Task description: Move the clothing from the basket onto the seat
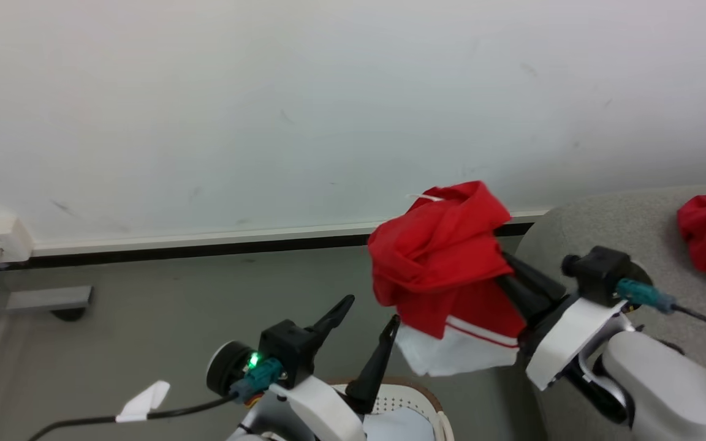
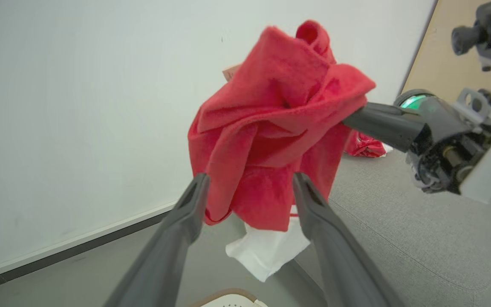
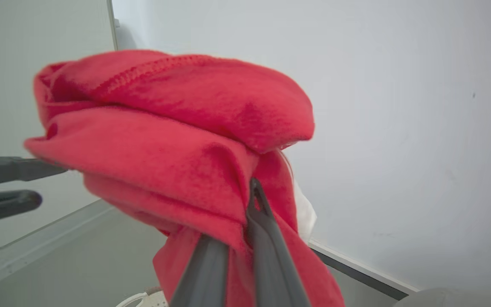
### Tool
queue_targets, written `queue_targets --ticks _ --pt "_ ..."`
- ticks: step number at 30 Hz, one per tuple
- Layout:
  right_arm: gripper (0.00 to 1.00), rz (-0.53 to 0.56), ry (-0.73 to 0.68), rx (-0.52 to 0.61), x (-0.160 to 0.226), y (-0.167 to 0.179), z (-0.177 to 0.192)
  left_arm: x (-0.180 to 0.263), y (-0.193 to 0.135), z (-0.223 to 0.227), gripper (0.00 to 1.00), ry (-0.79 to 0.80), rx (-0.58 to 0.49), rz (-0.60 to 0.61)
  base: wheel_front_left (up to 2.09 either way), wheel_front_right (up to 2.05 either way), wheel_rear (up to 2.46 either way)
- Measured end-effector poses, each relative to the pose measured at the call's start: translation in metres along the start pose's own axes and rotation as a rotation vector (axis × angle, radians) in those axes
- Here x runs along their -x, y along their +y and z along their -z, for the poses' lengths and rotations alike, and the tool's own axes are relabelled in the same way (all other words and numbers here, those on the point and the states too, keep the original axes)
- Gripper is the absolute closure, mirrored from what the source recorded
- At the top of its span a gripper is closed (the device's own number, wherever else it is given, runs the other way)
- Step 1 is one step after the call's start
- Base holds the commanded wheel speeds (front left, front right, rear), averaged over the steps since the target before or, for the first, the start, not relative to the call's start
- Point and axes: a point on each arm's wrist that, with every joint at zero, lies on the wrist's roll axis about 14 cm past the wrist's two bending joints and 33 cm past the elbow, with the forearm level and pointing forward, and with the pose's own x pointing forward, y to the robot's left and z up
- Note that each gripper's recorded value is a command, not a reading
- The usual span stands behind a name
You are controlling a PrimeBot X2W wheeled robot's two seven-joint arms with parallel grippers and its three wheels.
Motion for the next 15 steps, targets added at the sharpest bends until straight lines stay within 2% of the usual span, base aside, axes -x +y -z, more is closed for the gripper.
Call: queue_targets --ticks 7,15 --pt "1.00 0.171 -0.080 0.034 0.033 -0.061 -0.030 -0.011 -0.023 0.015 0.00 0.015 0.011 0.075 0.00 0.00 0.00" --pt "1.00 0.356 -0.098 0.050 0.091 -0.109 -0.033 -0.027 -0.058 0.026 0.00 0.021 0.028 0.189 0.00 0.00 0.00"
